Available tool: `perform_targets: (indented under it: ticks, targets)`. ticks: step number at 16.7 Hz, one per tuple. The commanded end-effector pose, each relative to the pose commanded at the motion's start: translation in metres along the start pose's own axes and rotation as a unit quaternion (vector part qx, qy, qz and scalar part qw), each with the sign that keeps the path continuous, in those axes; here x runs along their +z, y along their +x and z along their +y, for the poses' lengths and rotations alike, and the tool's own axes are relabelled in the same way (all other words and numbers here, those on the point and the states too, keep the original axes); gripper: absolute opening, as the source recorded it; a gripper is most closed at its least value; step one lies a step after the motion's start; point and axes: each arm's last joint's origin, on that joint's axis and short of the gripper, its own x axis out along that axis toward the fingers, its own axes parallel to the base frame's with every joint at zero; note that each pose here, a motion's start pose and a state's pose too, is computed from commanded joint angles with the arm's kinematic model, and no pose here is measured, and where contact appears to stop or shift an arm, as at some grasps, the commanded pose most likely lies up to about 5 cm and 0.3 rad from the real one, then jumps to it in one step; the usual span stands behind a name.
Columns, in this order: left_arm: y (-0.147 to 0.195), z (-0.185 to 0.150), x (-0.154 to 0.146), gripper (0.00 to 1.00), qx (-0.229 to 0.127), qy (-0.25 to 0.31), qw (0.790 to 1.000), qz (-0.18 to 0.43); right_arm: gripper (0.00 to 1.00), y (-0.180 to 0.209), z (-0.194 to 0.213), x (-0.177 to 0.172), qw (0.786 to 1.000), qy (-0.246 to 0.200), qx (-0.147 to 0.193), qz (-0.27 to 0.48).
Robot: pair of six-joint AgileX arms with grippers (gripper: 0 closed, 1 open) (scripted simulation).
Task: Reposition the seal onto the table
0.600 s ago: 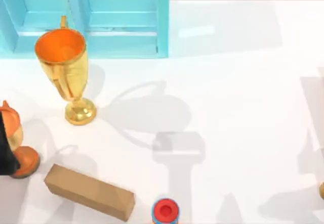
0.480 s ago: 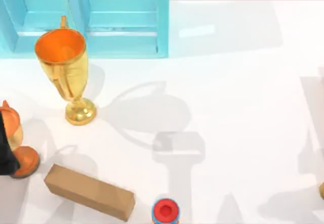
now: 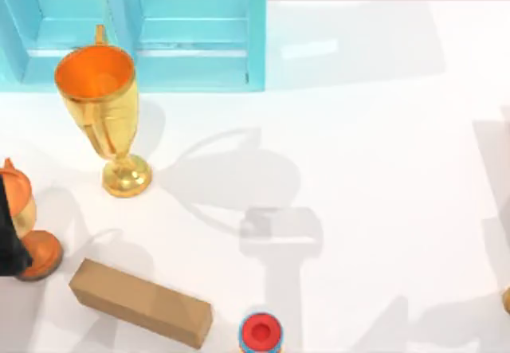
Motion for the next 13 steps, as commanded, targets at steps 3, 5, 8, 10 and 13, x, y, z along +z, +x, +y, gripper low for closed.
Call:
perform_targets:
  ticks: [3,5,8,10,13]
  targets:
    - [0.000,0.000,0.000,1.00,0.000,0.000,1.000,0.000,1.00,0.020,-0.015,0.027,0.989,-0.020,-0.012,0.146]
    - [0.000,0.000,0.000,1.00,0.000,0.000,1.000,0.000,1.00,0.041,-0.029,0.041,0.969,-0.027,-0.010,0.247]
    - [0.000,0.000,0.000,1.00,0.000,0.000,1.000,0.000,1.00,0.073,-0.053,0.057,0.928,-0.027,0.005,0.372]
    - [0.000,0.000,0.000,1.00,0.000,0.000,1.000,0.000,1.00,0.094,-0.070,0.062,0.898,-0.023,0.020,0.439]
    - [0.000,0.000,0.000,1.00,0.000,0.000,1.000,0.000,1.00,0.122,-0.095,0.063,0.856,-0.011,0.046,0.514]
